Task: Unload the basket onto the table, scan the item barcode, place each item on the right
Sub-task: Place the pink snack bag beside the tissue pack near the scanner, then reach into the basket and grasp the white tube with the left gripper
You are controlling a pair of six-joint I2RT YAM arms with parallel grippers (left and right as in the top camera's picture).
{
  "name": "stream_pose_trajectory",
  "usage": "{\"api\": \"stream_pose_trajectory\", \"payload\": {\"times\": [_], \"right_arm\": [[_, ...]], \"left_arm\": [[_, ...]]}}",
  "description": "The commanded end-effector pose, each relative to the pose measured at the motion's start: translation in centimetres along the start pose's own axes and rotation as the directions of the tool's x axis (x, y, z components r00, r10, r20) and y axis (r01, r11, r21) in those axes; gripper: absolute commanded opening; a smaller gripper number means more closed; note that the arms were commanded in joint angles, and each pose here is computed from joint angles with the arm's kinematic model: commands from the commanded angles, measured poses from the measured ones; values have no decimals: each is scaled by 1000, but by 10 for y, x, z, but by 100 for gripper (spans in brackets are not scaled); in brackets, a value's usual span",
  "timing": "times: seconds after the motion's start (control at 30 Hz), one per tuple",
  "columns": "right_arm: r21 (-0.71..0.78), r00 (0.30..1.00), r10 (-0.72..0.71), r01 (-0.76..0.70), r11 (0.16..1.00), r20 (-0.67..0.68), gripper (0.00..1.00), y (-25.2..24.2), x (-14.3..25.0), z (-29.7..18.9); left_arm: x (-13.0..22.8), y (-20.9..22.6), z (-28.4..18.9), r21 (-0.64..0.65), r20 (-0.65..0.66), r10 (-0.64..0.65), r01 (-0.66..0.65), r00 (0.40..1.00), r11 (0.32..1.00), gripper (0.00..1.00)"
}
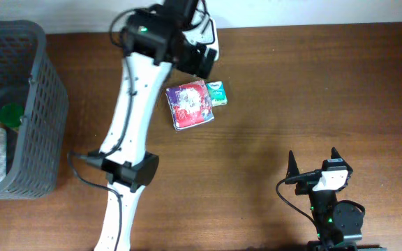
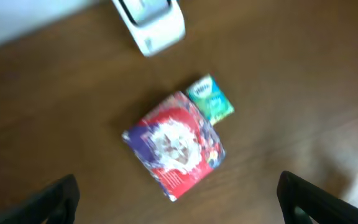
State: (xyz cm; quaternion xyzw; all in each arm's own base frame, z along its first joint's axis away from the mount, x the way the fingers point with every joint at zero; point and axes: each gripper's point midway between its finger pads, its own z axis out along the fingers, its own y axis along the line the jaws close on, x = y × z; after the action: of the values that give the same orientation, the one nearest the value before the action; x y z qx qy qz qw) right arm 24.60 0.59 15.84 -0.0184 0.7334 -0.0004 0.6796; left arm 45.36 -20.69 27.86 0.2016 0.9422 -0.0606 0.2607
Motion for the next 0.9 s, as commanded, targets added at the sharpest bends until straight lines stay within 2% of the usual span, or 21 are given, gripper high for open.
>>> {"api": "stream_pose_trajectory", "payload": {"times": [0.0, 0.1, 0.23, 0.37, 0.53, 0.6, 0.7, 0.87], "right_arm": [[-4, 1000, 6, -7, 1000, -6, 99, 1, 4, 0], [-4, 1000, 7, -7, 1000, -6, 99, 1, 4, 0], [-4, 1000, 7, -7, 1000, -6, 98, 1, 4, 0], [-4, 1000, 7, -7, 1000, -6, 98, 1, 4, 0], [-4, 1000, 7, -7, 1000, -6, 99, 1, 4, 0], [-4, 1000, 7, -7, 1000, -6, 99, 1, 4, 0], [-4, 1000, 7, -7, 1000, -6, 99, 1, 4, 0], [-4, 1000, 7, -7, 1000, -6, 99, 1, 4, 0]], "left_arm": [[-16, 21, -94, -18, 213, -70, 76, 974, 997, 99], [-12, 49, -157, -78, 336, -137, 172, 932, 982, 99], [7, 110, -216, -146, 467, -300, 407, 832, 902, 99], [21, 152, -228, -181, 494, -383, 524, 780, 832, 99], [52, 193, -210, -260, 405, -474, 596, 782, 760, 99], [78, 217, -209, -314, 373, -540, 650, 755, 692, 99], [113, 248, -218, -378, 397, -641, 753, 657, 539, 99], [181, 314, -245, -396, 495, -764, 890, 413, 225, 99]]}}
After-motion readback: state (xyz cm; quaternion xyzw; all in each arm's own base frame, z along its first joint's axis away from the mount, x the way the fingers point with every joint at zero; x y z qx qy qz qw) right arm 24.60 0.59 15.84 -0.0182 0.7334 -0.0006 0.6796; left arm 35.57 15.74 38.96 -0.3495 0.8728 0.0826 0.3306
